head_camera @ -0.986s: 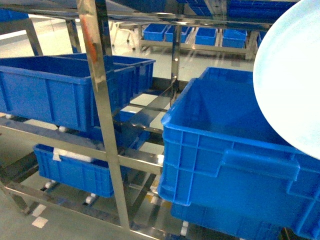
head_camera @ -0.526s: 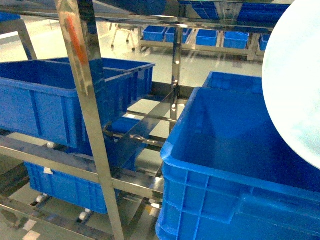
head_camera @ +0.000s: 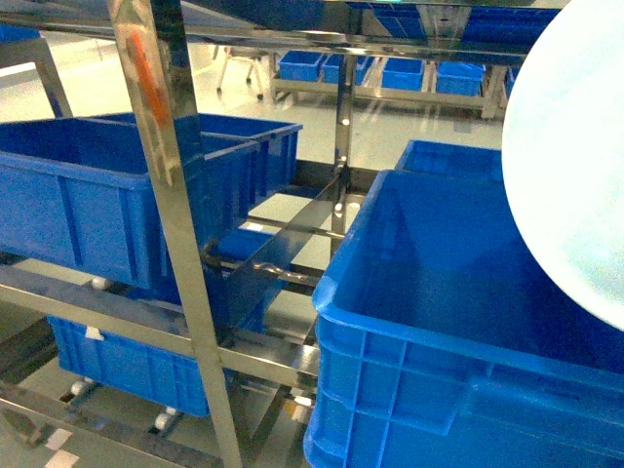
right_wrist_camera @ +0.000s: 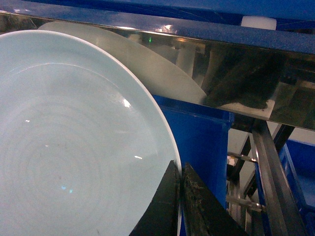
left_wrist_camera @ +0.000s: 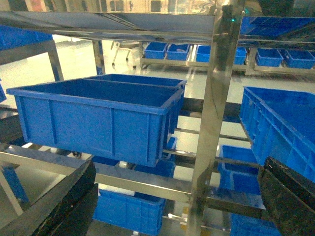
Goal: Place blue tray on left shelf second layer neatly
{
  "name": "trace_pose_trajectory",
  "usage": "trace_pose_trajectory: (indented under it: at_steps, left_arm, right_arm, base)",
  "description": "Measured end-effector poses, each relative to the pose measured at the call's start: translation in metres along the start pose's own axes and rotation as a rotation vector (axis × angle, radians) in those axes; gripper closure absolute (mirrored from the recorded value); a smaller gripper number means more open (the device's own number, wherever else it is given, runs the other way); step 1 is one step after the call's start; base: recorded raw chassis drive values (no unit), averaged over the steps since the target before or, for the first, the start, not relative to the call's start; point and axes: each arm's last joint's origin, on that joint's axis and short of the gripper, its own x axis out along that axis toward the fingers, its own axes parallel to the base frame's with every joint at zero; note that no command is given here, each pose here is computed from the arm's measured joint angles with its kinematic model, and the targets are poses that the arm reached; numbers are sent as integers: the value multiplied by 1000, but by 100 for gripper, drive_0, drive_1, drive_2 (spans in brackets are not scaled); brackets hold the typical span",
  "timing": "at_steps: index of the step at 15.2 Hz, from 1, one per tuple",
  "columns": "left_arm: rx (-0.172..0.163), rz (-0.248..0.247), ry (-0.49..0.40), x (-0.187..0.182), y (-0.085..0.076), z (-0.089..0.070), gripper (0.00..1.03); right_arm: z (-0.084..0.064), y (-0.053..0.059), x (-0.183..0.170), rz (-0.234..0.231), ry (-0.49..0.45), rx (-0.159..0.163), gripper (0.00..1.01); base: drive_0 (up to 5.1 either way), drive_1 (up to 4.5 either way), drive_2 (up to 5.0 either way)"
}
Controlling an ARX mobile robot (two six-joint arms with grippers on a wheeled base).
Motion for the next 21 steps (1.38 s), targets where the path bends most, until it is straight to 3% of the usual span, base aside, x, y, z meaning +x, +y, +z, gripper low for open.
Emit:
trace_pose_trajectory:
  at_steps: [4, 9, 10, 12, 13, 15, 16, 17, 21]
  left_arm:
    - [0, 0, 0, 0, 0, 0, 5]
    - [0, 0, 0, 0, 0, 0, 5]
    - [0, 0, 0, 0, 0, 0, 5]
    - [0, 0, 0, 0, 0, 0, 5]
    - [0, 0, -1, 0, 0, 0, 5]
    - [0, 0, 0, 0, 0, 0, 5]
    - [0, 0, 0, 0, 0, 0, 5]
    - [0, 0, 0, 0, 0, 0, 5]
    - [0, 0, 0, 0, 0, 0, 5]
  right_arm:
    - [0, 4, -1, 43, 6, 6, 99]
    - [-5, 9, -3, 140, 70, 64, 99]
    - [-7, 10, -6, 167, 105, 89, 99]
    - [-11, 11, -7, 215, 221, 179, 99]
    - [-15, 10, -2, 220, 289, 251, 99]
    - [-27, 0, 11, 156, 390, 406, 99]
    - [-29, -8, 22, 99, 414, 495, 99]
    - [-34, -16, 38, 59, 428, 553, 99]
    - [-44, -22, 56, 18, 474, 632, 99]
  base:
    - [0, 0, 0]
    - [0, 0, 0]
    - [0, 0, 0]
    - [0, 0, 0]
    - [0, 0, 0]
    - [0, 0, 0]
    - [0, 0, 0]
    - [0, 0, 0]
    - [0, 0, 0]
